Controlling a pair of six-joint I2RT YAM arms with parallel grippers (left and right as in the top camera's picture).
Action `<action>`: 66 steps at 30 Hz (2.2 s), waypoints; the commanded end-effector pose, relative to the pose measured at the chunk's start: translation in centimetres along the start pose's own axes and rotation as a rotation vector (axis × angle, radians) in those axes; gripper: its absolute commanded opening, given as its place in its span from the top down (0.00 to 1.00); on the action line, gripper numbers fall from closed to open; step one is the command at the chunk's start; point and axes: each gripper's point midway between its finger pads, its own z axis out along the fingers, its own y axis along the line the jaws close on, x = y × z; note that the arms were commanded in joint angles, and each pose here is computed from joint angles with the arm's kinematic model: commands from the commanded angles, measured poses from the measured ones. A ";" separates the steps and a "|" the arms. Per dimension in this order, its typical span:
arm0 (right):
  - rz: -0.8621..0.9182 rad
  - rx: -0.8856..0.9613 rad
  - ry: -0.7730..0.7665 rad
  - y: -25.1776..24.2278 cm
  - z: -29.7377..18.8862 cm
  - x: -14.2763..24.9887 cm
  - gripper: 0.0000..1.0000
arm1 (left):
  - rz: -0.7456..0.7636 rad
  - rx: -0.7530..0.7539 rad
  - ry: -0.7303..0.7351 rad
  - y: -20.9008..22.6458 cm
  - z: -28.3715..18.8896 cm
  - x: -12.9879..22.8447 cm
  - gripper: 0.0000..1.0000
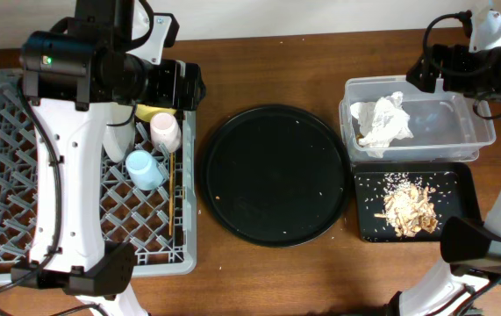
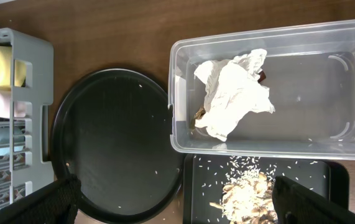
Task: Sort waste into correct bins and load items into the dishwasher rack
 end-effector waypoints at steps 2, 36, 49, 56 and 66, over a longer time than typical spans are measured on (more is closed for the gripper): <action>0.009 0.005 0.013 -0.3 0.3 0.1 0.01 | -0.006 -0.016 -0.008 0.2 0.0 -0.2 0.01; -0.790 -0.041 -0.981 13.7 -26.4 22.5 0.02 | -0.006 -0.016 -0.008 0.2 0.0 -0.2 0.01; -0.741 -0.030 -1.387 10.9 -9.7 18.3 0.01 | -0.006 -0.016 -0.008 0.2 0.0 -0.2 0.01; -0.636 -0.108 -1.391 8.9 -1.2 18.5 0.02 | -0.006 -0.016 -0.008 0.2 0.0 -0.2 0.01; -0.573 -0.082 -1.071 6.1 8.0 20.8 0.02 | -0.006 -0.016 -0.008 0.2 0.0 -0.2 0.01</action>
